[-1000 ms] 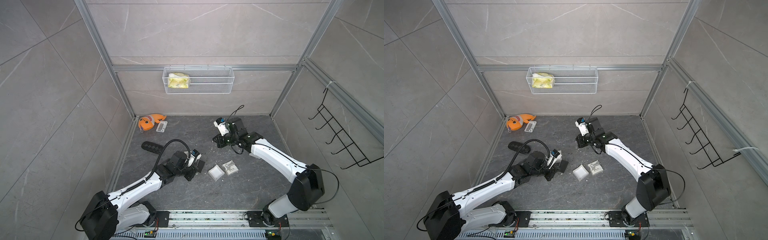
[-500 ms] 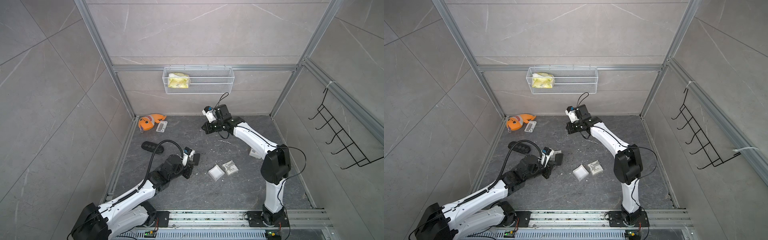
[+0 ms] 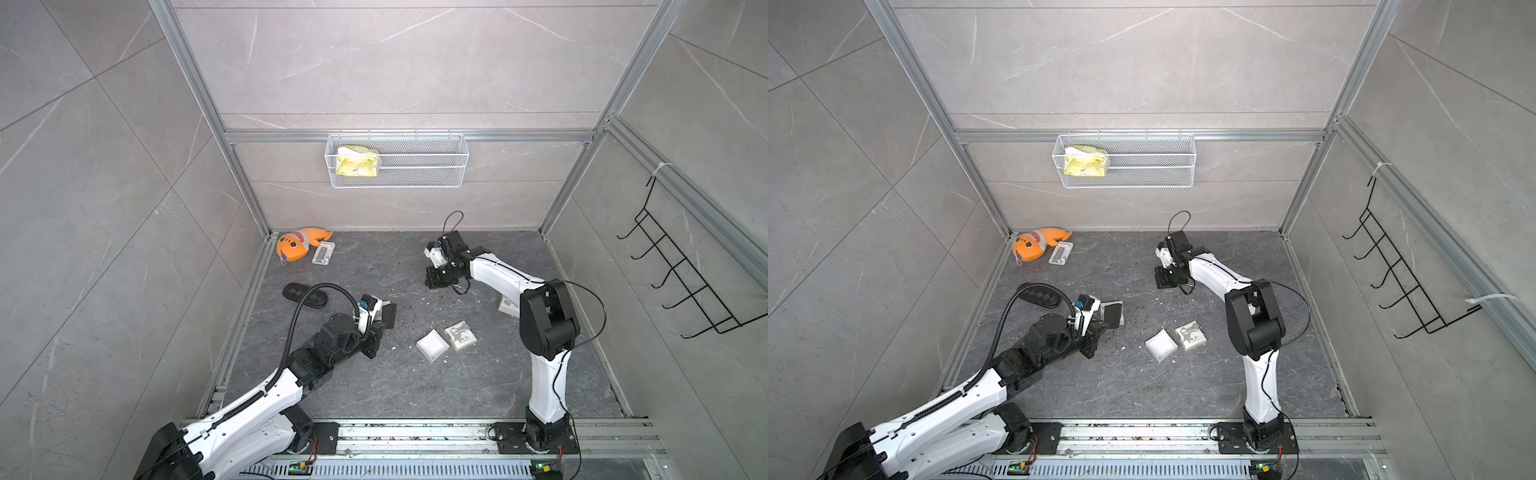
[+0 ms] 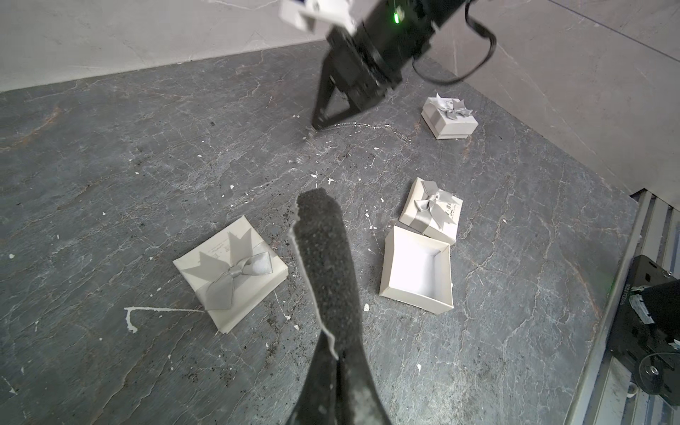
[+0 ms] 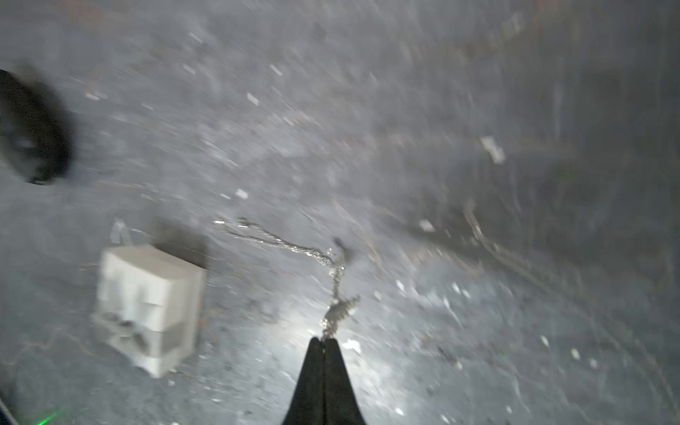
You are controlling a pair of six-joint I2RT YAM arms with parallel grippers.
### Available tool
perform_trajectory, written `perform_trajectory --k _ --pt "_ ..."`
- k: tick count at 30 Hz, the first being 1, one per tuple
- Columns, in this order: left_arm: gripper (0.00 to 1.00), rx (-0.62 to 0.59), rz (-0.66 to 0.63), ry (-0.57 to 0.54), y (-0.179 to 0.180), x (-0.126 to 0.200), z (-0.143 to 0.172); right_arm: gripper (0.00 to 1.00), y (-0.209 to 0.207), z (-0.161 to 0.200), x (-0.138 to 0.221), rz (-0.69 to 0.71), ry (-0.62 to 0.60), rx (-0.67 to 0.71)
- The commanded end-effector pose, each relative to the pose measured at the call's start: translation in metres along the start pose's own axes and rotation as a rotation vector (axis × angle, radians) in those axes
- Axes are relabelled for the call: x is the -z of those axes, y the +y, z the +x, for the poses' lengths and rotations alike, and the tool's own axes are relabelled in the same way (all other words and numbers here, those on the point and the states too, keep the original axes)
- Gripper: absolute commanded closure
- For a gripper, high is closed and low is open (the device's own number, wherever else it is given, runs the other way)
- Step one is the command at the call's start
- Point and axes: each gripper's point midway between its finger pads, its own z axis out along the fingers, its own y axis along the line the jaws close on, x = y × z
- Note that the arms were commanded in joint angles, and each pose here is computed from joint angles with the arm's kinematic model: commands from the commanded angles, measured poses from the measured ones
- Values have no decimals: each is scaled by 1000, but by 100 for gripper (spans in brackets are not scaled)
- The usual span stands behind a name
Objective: Take the necklace out of the lift-off lid jewelry box
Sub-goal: Place the necklace at the center of the board.
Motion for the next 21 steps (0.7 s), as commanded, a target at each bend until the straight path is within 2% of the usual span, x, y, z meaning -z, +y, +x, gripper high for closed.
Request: perform_trajectory --k 1,6,11,16,18,21 --pt "100 5 11 -77 -4 7 -31 100 -31 19 28 91 -3 -75" --pt "100 7 30 -91 -7 -4 -38 100 -73 59 42 219 38 -143" --pt "100 38 63 -80 -12 -31 -43 99 -91 77 61 320 47 -159" --pt "100 60 132 -84 -24 -55 -56 67 -92 83 78 346 36 -154" --pt "100 62 142 -80 -26 -62 -60 59 -88 81 88 343 18 -146" --pt "100 60 145 -83 -27 -68 -68 52 -74 77 103 287 -18 -127"
